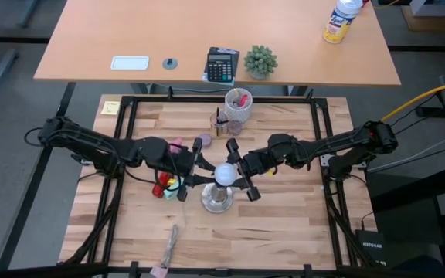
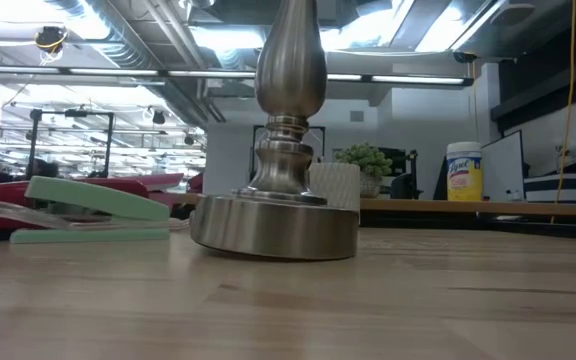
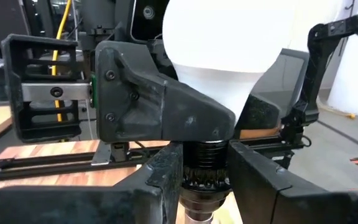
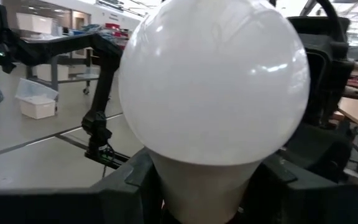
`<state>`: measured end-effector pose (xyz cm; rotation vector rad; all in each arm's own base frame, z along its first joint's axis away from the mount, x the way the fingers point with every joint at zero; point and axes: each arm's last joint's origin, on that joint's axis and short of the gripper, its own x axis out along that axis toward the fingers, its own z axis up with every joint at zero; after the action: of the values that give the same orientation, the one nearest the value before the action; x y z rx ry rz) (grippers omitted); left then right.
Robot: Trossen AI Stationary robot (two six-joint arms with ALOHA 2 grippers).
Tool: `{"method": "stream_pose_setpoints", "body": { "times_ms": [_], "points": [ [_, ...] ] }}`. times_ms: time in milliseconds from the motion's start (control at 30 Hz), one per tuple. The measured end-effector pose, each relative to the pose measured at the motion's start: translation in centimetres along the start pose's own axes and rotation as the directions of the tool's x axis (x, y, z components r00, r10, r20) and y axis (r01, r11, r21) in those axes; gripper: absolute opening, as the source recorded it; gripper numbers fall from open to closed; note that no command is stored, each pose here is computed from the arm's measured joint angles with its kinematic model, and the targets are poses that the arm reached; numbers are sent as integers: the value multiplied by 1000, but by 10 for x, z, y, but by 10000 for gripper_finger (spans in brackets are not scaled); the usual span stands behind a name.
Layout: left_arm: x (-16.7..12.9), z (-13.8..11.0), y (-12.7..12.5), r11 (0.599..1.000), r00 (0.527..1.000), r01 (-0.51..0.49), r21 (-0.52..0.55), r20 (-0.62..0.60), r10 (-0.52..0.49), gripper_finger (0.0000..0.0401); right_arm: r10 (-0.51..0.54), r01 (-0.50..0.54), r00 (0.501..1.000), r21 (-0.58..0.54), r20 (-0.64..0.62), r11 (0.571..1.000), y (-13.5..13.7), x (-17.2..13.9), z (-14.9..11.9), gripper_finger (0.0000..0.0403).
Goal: Screw lightbulb
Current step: Remove the lightbulb from the lamp
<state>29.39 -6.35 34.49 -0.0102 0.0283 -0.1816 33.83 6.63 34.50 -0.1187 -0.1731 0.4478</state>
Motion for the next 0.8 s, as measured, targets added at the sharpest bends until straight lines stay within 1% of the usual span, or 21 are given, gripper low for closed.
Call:
{"method": "stream_pose_setpoints", "body": {
  "times_ms": [133,200,267,333,400,433,567,667,733,800],
  "points": [
    [-16,8,1,1000,1000,-15,15,-19,15,113,-10,10,1000,1,-3,1000,0,0,0,166],
    [-28,15,2,1000,1000,-17,-6,-23,17,113,-10,10,1000,-1,-2,1000,0,0,0,166],
    [-39,19,1,998,999,-14,-57,-38,12,113,-10,10,1000,-1,-2,1000,0,0,0,166],
    [-46,21,-1,991,998,-8,-137,-59,0,113,-16,16,1000,-1,-2,1000,0,0,0,166],
    [-48,22,-6,980,999,11,-197,-49,-21,113,-43,43,999,-1,-6,999,-1,0,0,166],
    [-48,23,-10,978,999,28,-208,-36,-36,113,-61,61,998,-1,-8,998,-2,0,0,166],
    [-35,20,-29,978,994,107,-181,5,-107,113,-109,109,994,0,-15,994,-3,0,-1,166],
    [-20,14,-41,977,989,148,-151,39,-144,113,-120,120,993,0,-17,993,-3,0,-1,166],
    [-11,9,-46,979,988,151,-138,59,-144,113,-120,120,993,0,-17,993,-3,0,-1,166],
    [-3,2,-49,982,992,124,-140,52,-117,113,-120,120,993,0,-17,993,-3,0,-1,166]
  ]
}}
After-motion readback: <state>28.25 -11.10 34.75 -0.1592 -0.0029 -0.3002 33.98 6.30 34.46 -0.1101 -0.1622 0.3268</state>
